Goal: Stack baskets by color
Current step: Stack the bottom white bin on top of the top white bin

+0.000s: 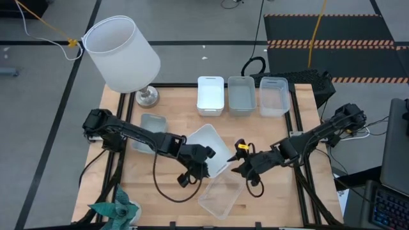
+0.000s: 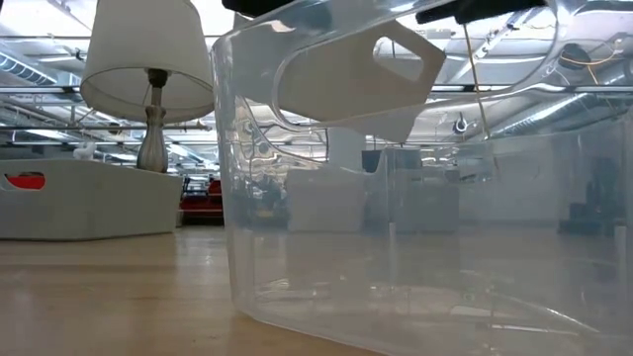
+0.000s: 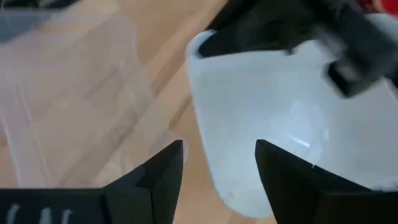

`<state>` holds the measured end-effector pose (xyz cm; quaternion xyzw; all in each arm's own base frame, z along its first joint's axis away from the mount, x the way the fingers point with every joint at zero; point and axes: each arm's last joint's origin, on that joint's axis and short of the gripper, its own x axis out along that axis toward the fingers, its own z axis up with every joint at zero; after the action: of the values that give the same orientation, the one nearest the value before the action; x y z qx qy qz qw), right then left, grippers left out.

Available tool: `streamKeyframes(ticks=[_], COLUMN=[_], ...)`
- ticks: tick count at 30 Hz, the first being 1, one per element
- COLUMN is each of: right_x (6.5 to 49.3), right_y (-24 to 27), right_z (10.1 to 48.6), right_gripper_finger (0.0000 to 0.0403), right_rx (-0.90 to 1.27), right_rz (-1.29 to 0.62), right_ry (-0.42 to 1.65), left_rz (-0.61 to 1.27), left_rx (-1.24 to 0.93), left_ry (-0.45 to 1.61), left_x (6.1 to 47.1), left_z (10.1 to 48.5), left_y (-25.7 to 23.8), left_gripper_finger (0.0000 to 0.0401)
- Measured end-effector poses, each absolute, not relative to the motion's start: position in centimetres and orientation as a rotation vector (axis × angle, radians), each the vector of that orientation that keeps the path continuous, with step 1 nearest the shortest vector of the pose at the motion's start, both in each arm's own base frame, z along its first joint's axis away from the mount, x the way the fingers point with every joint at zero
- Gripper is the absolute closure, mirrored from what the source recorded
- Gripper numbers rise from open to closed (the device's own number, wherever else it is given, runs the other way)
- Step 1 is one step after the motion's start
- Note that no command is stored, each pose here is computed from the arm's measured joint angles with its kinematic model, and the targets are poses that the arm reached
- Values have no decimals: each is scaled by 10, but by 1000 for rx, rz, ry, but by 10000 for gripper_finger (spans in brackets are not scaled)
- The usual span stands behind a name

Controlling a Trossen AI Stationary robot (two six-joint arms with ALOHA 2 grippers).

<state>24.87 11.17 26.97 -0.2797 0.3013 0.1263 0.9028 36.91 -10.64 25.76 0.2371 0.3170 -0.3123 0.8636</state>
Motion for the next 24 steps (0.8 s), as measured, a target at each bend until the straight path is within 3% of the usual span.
streamKeyframes(ticks=[10,18,24], right_x=[262,263,262], right_y=[104,100,99], right_z=[249,246,245], right_gripper_finger=[272,389,395], right_rx=[-693,-734,-733], right_rz=[252,269,258], right_ry=[719,752,771], left_rz=[-654,-603,-428], left_rx=[502,461,363], left_ry=[662,676,670], left_x=[369,370,374], left_z=[258,259,263], left_y=[-106,-106,-105], left_gripper_finger=[387,392,338])
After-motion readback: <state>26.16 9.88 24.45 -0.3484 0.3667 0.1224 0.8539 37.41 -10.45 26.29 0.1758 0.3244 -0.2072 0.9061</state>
